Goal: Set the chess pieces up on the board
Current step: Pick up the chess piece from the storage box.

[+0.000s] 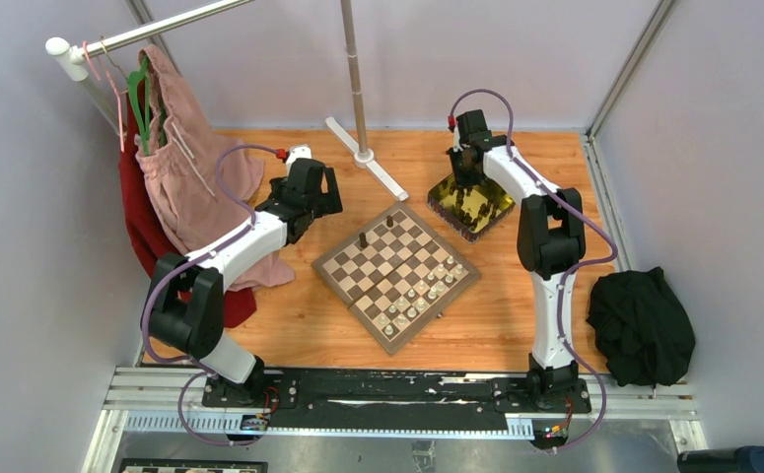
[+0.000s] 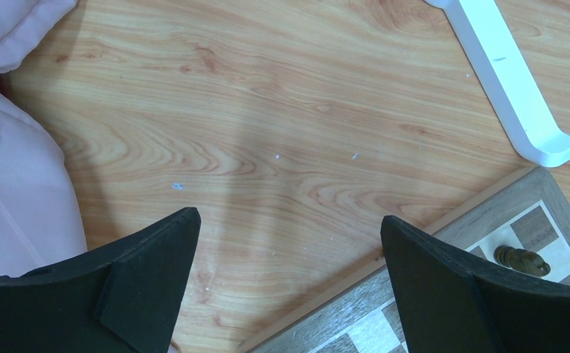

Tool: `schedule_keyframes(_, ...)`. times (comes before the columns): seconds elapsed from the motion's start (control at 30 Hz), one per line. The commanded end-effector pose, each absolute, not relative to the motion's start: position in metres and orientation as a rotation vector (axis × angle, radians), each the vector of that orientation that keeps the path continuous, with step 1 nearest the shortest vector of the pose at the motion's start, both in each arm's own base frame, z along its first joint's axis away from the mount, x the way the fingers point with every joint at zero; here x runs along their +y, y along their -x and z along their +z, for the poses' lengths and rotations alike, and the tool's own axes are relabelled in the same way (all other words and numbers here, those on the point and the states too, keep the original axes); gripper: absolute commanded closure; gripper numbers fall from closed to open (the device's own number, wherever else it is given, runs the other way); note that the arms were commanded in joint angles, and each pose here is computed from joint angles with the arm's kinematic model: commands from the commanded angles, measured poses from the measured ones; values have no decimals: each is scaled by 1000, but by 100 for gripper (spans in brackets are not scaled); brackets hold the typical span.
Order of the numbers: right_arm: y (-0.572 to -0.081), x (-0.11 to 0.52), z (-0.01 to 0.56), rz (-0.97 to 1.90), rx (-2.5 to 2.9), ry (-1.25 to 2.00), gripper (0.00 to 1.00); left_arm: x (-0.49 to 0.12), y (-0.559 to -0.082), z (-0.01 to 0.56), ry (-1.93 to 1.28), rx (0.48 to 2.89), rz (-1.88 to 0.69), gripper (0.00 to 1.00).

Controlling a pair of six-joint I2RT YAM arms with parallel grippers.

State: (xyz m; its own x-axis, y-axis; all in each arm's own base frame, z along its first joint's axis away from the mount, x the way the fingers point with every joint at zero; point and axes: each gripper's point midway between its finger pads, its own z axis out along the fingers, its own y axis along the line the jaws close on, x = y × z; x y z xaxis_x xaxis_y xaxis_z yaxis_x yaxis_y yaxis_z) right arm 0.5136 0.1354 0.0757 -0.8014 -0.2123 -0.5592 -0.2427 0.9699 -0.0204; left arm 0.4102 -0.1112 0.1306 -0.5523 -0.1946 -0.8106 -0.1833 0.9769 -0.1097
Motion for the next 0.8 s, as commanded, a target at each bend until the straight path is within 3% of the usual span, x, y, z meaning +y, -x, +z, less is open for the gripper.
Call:
schedule_keyframes(0.0, -505, 129, 74, 85, 2567, 313, 77, -112, -413, 135, 266, 2149, -31, 0)
schedule_keyframes(0.77, -499, 126, 56, 69, 2620, 308, 78, -112, -412, 130, 256, 2158, -28, 0)
